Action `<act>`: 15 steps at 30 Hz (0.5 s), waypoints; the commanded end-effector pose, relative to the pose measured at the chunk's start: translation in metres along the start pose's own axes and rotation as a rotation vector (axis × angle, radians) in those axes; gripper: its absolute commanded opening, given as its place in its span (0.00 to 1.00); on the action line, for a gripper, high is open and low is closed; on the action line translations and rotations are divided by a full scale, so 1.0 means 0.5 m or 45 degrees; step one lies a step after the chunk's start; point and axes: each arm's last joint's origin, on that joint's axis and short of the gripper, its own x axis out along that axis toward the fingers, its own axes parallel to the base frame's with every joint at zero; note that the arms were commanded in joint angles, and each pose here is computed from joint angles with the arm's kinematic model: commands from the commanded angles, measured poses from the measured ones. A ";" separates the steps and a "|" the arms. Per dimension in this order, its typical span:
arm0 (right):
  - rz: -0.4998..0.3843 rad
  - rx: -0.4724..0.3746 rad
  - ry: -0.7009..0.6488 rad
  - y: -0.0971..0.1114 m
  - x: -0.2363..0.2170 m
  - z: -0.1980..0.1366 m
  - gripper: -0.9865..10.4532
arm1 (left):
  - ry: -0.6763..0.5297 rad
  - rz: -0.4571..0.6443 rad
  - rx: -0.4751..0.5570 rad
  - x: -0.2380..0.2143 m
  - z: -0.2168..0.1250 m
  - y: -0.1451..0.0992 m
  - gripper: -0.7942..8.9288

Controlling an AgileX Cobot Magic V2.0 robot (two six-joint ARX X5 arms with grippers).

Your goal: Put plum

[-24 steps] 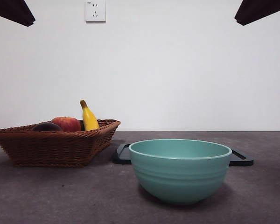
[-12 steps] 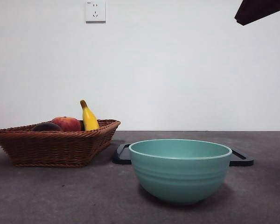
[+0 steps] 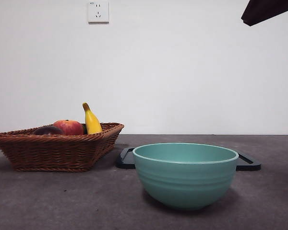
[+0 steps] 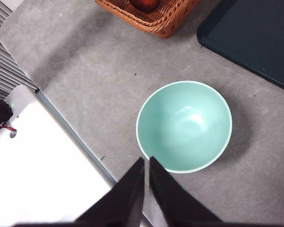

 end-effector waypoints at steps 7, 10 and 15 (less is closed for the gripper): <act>0.011 -0.030 -0.018 0.006 -0.003 0.009 0.09 | 0.104 0.074 -0.027 -0.020 -0.132 -0.019 0.09; 0.012 -0.031 -0.018 0.006 -0.003 0.009 0.09 | 0.151 0.066 -0.039 -0.022 -0.159 -0.024 0.09; 0.011 -0.030 -0.018 0.006 -0.003 0.009 0.09 | 0.252 0.048 -0.045 -0.026 -0.198 -0.032 0.09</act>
